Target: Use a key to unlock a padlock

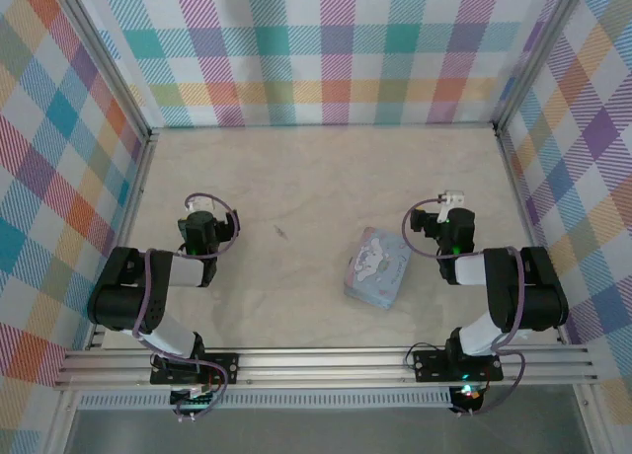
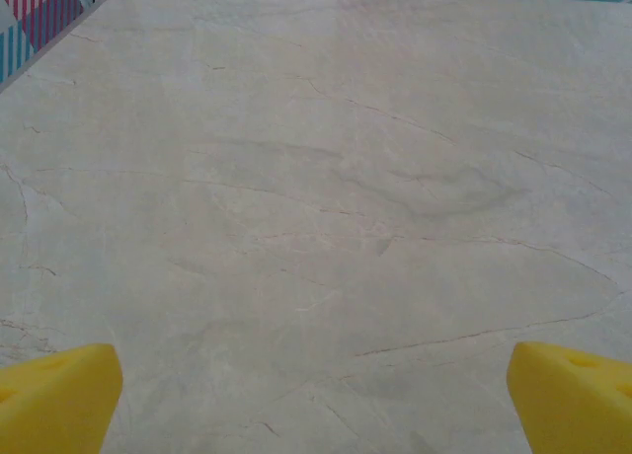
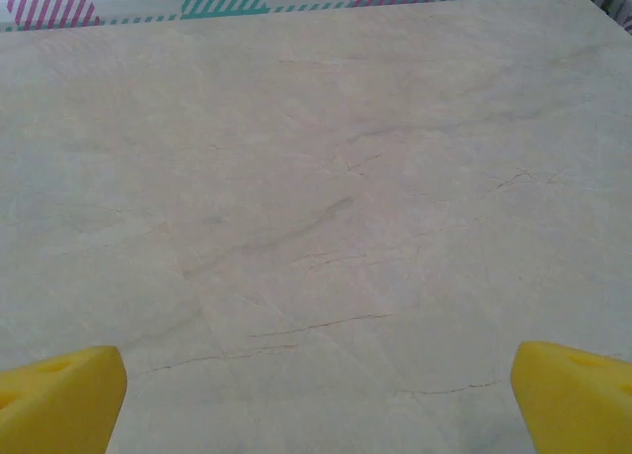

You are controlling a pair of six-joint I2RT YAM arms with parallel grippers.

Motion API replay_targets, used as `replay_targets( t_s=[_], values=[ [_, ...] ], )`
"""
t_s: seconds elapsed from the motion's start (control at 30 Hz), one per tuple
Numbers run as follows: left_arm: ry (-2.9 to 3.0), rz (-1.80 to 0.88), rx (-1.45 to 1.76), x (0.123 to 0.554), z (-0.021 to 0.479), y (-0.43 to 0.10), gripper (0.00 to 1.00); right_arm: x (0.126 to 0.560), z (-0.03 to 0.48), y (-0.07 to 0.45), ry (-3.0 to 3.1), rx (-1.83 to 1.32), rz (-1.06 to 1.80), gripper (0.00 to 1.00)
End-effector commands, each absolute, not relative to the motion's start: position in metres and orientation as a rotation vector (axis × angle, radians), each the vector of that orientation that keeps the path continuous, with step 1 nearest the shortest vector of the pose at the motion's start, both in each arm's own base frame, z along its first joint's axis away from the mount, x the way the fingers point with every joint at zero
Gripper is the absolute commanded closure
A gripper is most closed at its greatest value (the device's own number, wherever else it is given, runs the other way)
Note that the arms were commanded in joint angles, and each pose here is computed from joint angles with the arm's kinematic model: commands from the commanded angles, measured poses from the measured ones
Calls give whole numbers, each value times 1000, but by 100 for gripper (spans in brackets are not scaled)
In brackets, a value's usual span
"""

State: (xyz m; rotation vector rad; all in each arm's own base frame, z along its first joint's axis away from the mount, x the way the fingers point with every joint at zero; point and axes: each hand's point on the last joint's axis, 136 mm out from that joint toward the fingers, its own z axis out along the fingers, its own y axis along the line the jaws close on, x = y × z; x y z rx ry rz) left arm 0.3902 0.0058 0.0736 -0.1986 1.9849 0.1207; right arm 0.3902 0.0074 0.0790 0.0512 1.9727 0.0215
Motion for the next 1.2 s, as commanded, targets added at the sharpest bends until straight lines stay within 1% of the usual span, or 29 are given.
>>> replay_targets(
  t_s=[0.0, 0.8, 1.0, 1.17],
  values=[
    [1956, 107, -181, 394, 82, 3, 0, 397, 94, 9, 1930, 44, 42, 0],
    [1951, 104, -185, 394, 83, 3, 0, 397, 95, 9, 1923, 48, 38, 0],
    [1986, 222, -303, 394, 122, 23, 0, 386, 121, 4, 1996, 107, 38, 0],
    [1956, 158, -410, 390, 166, 25, 0, 369, 148, 11, 1994, 216, 175, 0]
  ],
)
